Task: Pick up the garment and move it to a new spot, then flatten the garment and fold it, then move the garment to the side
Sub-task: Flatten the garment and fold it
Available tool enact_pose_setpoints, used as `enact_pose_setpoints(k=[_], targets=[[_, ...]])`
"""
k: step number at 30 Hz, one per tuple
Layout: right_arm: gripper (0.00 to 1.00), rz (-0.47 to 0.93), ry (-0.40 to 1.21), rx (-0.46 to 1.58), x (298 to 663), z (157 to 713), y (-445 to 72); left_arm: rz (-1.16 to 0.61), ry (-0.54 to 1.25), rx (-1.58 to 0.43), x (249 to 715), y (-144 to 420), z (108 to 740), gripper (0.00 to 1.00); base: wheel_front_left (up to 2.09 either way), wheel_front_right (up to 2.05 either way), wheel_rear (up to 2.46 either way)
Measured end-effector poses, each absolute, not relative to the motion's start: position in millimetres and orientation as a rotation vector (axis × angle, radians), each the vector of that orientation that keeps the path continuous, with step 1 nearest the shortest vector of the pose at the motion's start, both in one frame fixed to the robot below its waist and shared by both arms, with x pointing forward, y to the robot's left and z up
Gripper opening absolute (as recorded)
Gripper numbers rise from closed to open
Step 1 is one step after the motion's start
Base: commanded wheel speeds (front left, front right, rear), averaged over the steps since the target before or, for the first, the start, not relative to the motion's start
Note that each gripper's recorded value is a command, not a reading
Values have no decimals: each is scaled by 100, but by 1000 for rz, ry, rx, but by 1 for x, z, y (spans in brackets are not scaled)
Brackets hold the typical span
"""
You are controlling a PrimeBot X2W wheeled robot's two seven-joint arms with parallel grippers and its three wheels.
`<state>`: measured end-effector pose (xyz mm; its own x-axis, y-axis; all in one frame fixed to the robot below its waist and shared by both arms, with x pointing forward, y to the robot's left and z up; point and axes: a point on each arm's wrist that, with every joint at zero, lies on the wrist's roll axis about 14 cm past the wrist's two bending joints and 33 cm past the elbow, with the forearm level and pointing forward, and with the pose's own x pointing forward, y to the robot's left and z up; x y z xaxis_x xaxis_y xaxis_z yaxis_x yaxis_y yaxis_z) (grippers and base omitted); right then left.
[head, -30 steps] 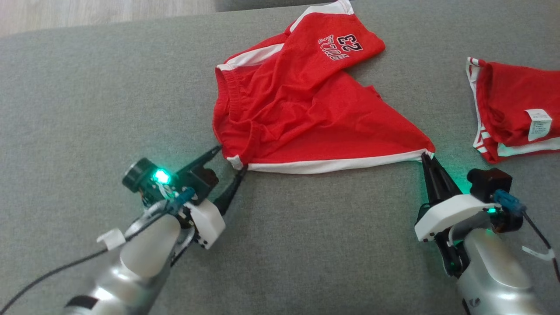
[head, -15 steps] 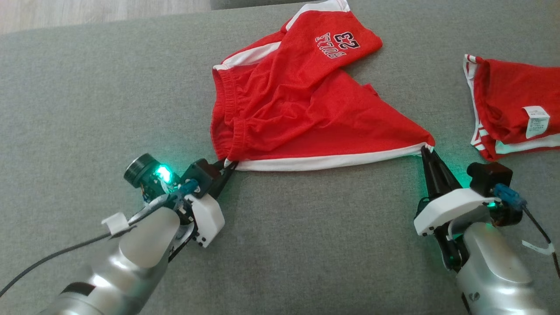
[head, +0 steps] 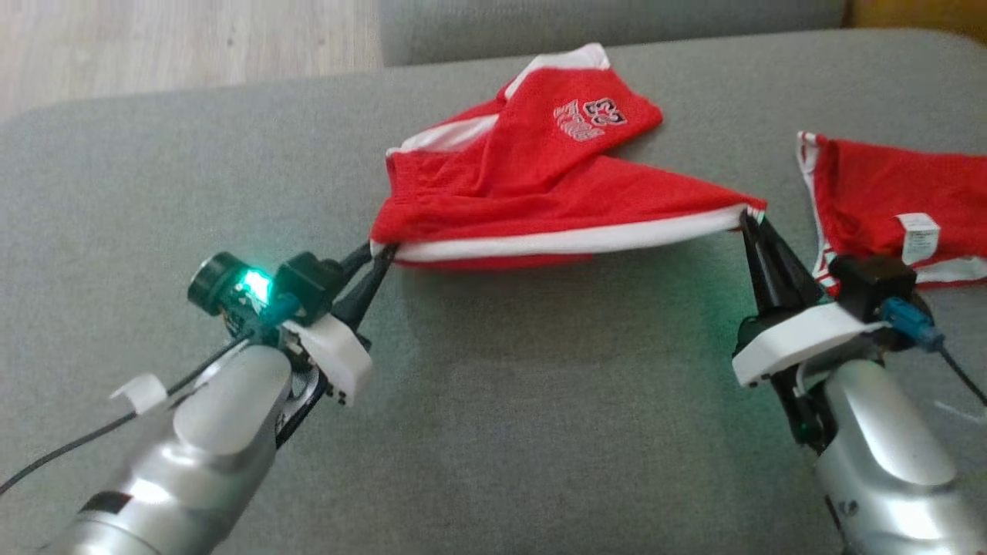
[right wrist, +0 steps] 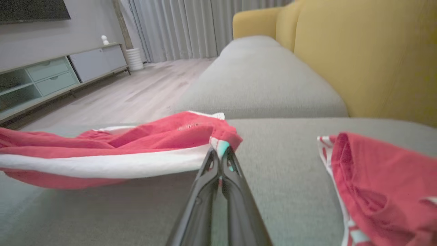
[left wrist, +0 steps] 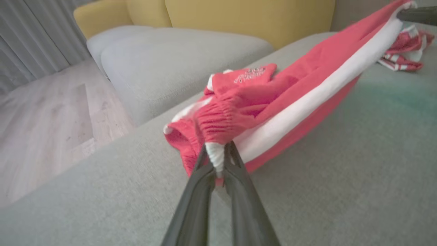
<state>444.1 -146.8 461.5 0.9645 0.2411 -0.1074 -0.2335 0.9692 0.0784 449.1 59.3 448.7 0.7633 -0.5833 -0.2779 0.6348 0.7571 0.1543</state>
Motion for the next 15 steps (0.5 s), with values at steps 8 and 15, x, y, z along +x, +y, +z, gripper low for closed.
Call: enact_pose_setpoints(k=[8,15], targets=[[0,299,-170,-68,444,569,-153,-640,-94,218,456,55,562,0,0,0,0],[0,314,-341,-184,429,654,-161,-637,-286,251,442,52,643,0,0,0,0]])
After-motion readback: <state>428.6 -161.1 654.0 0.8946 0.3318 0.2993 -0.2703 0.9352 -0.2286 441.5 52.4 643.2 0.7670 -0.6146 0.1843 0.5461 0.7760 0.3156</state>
